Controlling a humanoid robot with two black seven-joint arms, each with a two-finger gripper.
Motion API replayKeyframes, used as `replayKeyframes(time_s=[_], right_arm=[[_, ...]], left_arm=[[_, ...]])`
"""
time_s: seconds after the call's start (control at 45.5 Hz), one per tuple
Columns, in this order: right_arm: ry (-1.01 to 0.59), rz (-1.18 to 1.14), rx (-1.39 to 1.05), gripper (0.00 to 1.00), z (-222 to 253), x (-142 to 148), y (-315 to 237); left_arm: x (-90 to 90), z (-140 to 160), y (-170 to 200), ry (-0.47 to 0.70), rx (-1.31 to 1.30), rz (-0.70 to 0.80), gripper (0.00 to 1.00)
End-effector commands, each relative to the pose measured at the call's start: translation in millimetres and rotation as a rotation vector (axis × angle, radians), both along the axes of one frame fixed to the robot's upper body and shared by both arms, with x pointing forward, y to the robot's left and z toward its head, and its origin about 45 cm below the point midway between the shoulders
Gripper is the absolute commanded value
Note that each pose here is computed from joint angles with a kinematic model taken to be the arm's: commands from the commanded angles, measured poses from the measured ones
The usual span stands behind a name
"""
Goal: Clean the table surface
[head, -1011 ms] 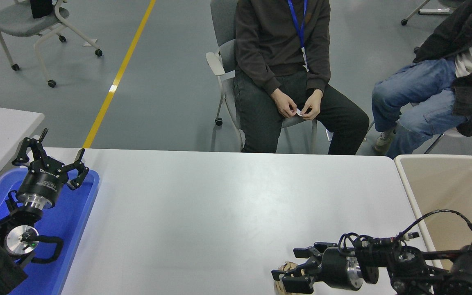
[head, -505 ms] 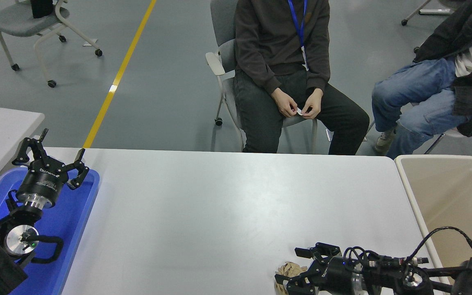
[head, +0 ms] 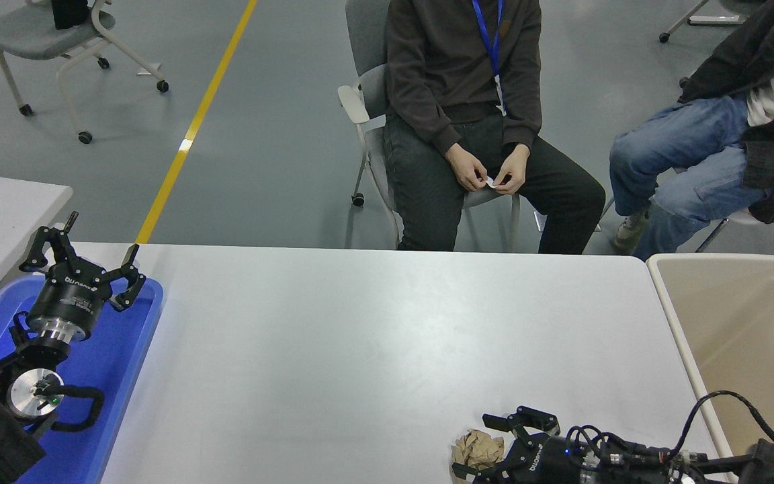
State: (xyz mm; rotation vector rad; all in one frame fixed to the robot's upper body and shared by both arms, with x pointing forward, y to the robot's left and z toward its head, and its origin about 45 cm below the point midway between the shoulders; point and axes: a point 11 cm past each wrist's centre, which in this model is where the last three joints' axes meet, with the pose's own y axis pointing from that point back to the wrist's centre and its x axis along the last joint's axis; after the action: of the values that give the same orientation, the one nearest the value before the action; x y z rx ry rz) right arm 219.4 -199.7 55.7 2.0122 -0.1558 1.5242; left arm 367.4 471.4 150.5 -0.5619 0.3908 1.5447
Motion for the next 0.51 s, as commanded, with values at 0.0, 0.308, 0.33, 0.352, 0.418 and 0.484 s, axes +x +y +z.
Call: replayKeyframes(time_s=[0.0,0.308,0.33,0.352,0.418,0.484], right_arm=[[-0.03,0.044,0.023,0.98,-6,-2,4],[0.029,0.124,0.028,0.98,-17,-17,-1],[0.025,0.118,0.023,0.98,-18,-15,-3],[0.014,0.106,0.019,0.98,-19,-11,-5],[-0.003,0.094,0.017,0.97,-21,-6,-4],[-0.019,0.091,0.021,0.96,-22,-1,1]], left_arm=[[0.0,0,0,0.001,0.0,-0.001,1.0],[0.0,0,0,0.0,0.0,0.0,1.0],[0.0,0,0,0.001,0.0,-0.001,1.0],[0.0,0,0,0.0,0.0,0.0,1.0],[0.0,0,0,0.0,0.0,0.0,1.0],[0.0,0,0,0.0,0.0,0.0,1.0]])
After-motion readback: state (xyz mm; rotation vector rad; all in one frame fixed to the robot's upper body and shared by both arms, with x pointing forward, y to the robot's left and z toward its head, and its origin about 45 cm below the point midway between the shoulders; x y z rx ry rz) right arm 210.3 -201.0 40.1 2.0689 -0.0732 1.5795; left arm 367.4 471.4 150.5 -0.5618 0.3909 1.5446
